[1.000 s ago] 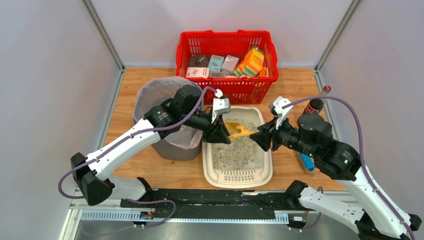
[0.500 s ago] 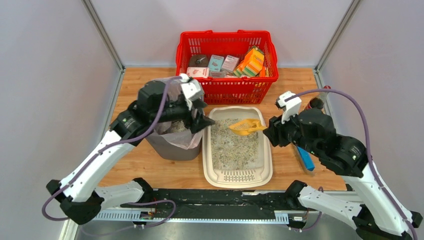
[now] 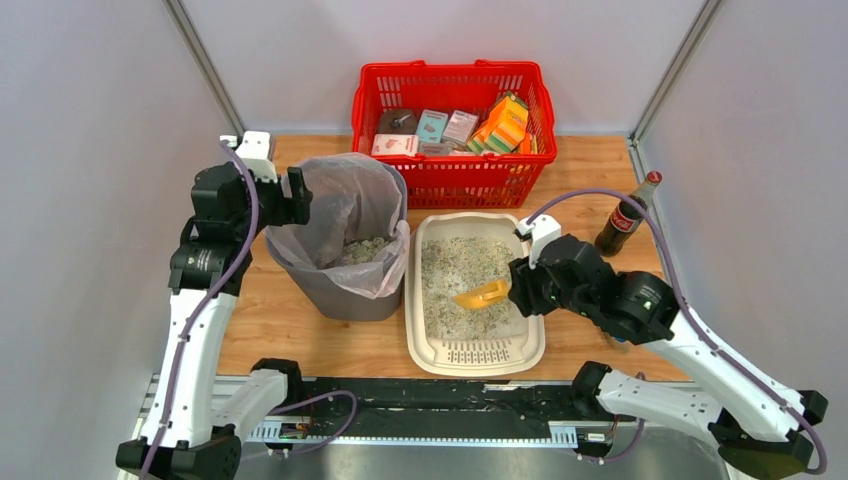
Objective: Clean the litter box
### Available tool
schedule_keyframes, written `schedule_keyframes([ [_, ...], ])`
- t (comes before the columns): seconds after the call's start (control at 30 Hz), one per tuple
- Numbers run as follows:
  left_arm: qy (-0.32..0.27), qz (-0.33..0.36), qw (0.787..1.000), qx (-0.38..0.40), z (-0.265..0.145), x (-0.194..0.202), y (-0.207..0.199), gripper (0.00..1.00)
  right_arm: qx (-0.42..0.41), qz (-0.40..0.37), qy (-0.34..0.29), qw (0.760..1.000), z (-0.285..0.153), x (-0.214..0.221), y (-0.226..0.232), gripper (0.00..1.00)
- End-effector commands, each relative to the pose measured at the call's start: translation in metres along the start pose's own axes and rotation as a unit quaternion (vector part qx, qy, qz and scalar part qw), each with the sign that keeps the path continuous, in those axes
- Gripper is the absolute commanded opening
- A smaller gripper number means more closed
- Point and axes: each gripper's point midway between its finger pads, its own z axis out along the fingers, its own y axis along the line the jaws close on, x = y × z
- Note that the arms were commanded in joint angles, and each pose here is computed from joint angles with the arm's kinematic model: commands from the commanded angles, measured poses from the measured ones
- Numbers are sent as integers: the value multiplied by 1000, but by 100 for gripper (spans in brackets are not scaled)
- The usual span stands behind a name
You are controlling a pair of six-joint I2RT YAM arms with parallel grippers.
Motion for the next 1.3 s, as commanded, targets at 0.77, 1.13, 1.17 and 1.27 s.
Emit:
schedule_keyframes([
  [0.77, 78, -42, 996, -33, 36, 64, 29, 36, 54, -29, 2, 998, 136, 4, 54, 0],
  [1.13, 89, -51, 995, -15, 40, 69, 23, 31, 107, -1, -18, 994, 157, 37, 45, 0],
  [1.17, 90, -51, 995, -16, 41, 69, 24, 30, 116, -5, -23, 993, 157, 39, 44, 0],
  [1.27, 90, -53, 994, -12, 41, 69, 22, 30, 143, 2, -31, 989, 158, 45, 39, 0],
])
